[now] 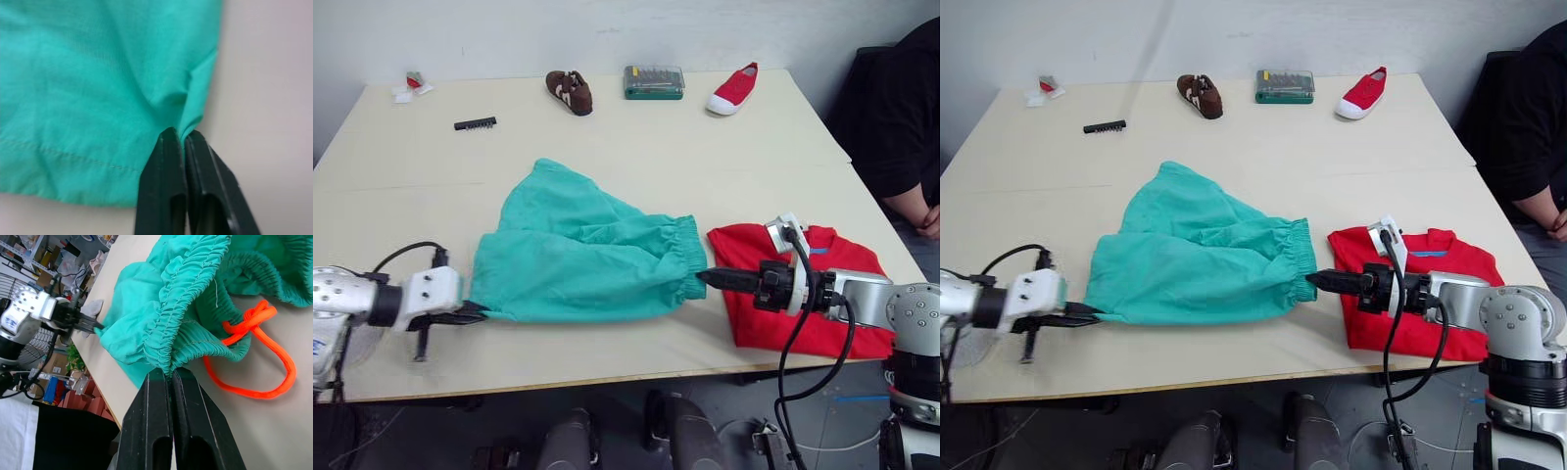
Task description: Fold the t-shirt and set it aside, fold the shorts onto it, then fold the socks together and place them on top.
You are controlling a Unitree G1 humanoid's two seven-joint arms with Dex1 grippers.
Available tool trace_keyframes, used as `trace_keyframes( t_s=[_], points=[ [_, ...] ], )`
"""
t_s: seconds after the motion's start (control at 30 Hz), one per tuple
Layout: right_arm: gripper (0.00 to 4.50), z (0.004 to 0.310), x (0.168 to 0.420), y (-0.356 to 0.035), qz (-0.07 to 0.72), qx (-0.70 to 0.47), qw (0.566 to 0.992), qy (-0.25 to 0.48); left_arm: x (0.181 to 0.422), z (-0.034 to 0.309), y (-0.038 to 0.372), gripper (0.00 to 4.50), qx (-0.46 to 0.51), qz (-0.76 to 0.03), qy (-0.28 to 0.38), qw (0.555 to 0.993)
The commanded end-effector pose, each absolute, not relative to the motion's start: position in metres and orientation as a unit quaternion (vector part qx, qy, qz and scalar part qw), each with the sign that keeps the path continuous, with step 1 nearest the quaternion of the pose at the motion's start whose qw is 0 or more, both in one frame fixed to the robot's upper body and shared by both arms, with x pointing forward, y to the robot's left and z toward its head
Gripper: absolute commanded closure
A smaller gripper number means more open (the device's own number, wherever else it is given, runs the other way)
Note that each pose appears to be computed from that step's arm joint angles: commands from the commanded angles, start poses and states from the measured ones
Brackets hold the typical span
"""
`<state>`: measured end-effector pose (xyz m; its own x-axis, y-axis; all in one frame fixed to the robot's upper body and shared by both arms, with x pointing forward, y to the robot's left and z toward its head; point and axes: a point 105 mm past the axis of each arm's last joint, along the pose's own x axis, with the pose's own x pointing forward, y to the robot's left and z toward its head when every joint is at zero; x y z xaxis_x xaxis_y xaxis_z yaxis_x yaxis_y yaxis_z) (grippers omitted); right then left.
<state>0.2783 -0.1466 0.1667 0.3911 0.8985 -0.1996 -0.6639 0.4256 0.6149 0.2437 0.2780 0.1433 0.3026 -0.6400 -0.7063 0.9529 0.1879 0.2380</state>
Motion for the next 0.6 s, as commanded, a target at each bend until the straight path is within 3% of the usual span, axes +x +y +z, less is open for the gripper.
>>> trace_keyframes(
  t_s=[0.03,0.17,0.27,0.4,0.43,0.6],
  points=[
    [4.5,0.174,0.282,-0.157,0.477,0.226,0.814,0.243,0.229,0.156,0.281,4.45,0.317,-0.567,0.25,0.718],
    [4.5,0.165,0.29,-0.161,0.451,0.182,0.842,0.235,0.234,0.144,0.273,4.45,0.33,-0.57,0.242,0.712],
    [4.5,0.153,0.288,-0.166,0.422,0.042,0.878,0.22,0.237,0.135,0.258,4.45,0.324,-0.583,0.227,0.709],
    [4.5,0.144,0.279,-0.179,0.41,-0.102,0.885,0.195,0.239,0.134,0.255,4.45,0.328,-0.586,0.222,0.707],
    [4.0,0.143,0.275,-0.183,0.41,-0.121,0.883,0.191,0.239,0.134,0.254,4.5,0.329,-0.586,0.221,0.707],
    [2.45,0.156,0.257,-0.196,0.4,-0.181,0.887,0.143,0.241,0.133,0.253,4.5,0.331,-0.591,0.219,0.703]
  ],
)
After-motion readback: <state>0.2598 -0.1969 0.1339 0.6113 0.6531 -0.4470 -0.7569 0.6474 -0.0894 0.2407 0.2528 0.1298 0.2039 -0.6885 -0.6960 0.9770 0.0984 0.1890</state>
